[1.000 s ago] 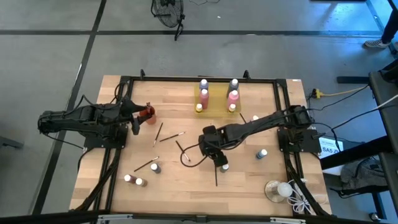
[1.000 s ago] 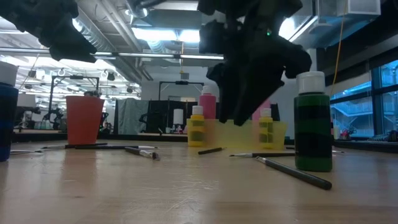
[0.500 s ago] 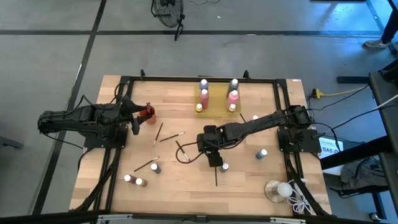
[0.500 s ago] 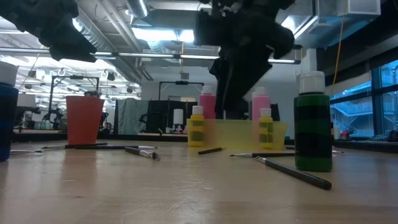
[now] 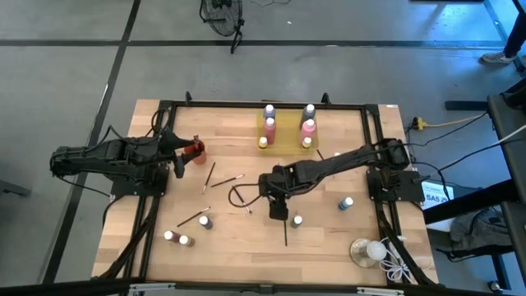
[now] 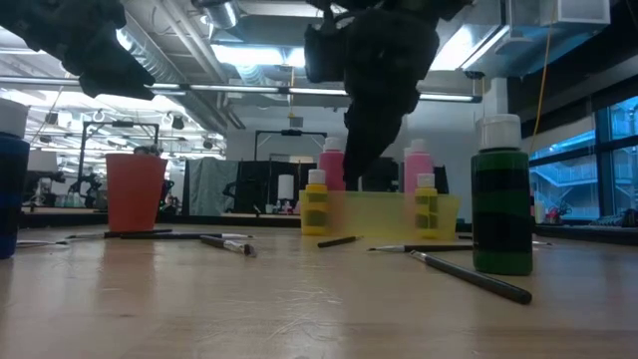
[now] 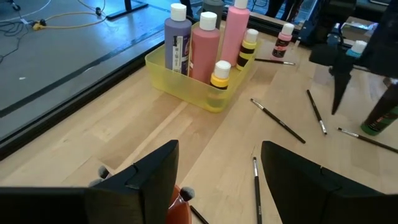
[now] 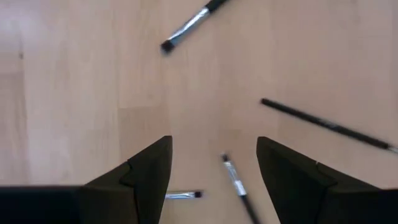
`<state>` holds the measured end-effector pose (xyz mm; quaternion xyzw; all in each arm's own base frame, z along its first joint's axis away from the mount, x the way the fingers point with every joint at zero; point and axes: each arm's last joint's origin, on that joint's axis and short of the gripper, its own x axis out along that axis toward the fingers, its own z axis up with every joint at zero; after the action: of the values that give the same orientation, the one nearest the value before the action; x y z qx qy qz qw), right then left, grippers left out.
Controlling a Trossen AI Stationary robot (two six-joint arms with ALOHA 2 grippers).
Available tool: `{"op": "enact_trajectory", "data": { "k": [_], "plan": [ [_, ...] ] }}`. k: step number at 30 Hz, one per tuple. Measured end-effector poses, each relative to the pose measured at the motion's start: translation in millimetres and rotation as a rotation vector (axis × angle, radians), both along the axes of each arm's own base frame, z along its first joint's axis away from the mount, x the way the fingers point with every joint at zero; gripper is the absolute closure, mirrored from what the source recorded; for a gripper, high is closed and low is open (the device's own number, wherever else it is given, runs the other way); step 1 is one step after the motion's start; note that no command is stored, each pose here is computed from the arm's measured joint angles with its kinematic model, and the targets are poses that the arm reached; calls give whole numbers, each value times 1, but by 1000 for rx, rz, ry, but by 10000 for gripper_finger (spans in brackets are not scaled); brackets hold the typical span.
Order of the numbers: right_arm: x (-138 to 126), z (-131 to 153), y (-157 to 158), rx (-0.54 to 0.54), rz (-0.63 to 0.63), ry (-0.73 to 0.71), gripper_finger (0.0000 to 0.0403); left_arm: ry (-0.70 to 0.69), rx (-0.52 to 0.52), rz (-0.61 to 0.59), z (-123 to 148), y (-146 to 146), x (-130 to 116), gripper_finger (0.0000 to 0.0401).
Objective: Pick & Place Paint Supplies
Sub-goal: Put the silver paint brush into the orange cup
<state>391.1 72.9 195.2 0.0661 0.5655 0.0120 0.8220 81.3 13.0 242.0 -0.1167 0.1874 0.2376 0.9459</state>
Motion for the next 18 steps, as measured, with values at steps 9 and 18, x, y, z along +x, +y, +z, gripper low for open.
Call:
{"op": "enact_trajectory", "data": {
  "k": [9, 18],
  "plan": [
    [3, -24, 7, 6, -34, 72, 167, 0, 0, 0, 0, 0, 0, 175],
    [0, -31, 4, -39, -33, 129, 167, 0, 1, 0, 0, 0, 0, 175]
  ]
}}
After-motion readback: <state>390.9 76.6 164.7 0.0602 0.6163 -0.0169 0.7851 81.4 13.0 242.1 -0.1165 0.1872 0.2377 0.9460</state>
